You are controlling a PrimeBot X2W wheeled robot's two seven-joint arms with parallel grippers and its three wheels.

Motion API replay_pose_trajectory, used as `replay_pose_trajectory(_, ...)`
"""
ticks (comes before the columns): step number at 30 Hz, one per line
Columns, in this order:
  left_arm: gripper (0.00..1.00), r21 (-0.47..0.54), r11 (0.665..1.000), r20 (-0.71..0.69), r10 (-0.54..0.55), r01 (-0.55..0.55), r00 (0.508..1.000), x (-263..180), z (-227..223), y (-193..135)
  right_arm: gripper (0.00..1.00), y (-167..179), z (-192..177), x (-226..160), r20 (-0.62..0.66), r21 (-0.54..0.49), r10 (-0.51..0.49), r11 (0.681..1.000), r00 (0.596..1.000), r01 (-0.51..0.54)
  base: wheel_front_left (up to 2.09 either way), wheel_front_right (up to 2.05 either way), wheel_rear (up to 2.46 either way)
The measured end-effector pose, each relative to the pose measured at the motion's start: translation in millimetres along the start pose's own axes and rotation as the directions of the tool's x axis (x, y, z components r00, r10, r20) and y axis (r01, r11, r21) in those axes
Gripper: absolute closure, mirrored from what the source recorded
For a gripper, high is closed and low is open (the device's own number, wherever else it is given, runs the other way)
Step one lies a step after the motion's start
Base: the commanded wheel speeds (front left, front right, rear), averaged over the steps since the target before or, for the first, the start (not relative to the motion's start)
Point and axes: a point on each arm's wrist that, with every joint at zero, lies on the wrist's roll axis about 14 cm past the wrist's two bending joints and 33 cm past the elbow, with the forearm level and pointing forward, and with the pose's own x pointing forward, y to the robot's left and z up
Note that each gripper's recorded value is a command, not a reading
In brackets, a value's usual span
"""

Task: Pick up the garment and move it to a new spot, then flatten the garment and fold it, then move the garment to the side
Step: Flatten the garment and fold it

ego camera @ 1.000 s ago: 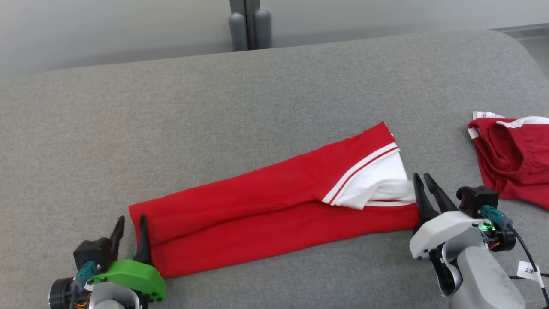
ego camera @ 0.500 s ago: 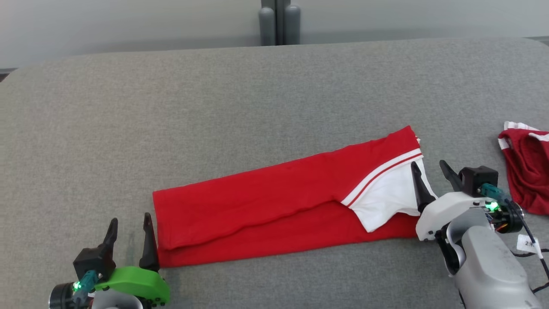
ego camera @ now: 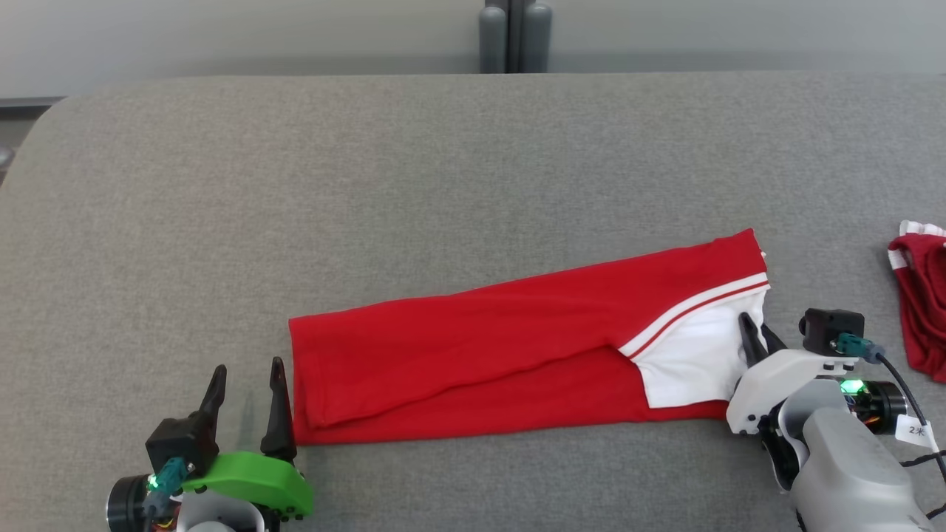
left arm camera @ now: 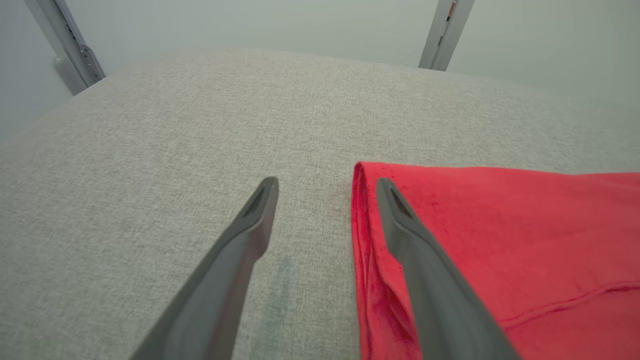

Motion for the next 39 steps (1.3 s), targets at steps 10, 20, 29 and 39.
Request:
replay_pose_trajectory(10,0.0,-0.005,0.989,-0.007,-0.145,0.145,0.989,15.4,-2.4,-51.5,1.0,-93.9,37.6,-48.0,0.167,0.036,-0.24,0.971,0.956,0.237,0.0,0.0,0.0)
replay_pose_trajectory(20,0.0,-0.004,0.963,-0.024,-0.27,0.27,0.963,25.6,-6.9,-98.0,1.0,-67.1,93.8,-68.6,0.37,0.047,-0.167,0.986,0.914,0.161,0.0,0.0,0.0)
replay_pose_trajectory(29,0.0,-0.005,0.968,-0.02,-0.251,0.251,0.968,16.8,-5.8,-89.3,1.0,69.5,106.2,-55.2,0.412,0.068,0.206,0.964,0.888,-0.255,0.0,0.0,0.0)
replay_pose_trajectory(39,0.0,-0.025,0.986,-0.021,-0.163,0.162,0.986,-4.5,-7.2,-58.5,1.0,191.3,82.7,-55.3,0.315,0.133,0.514,0.808,0.797,-0.574,0.0,0.0,0.0)
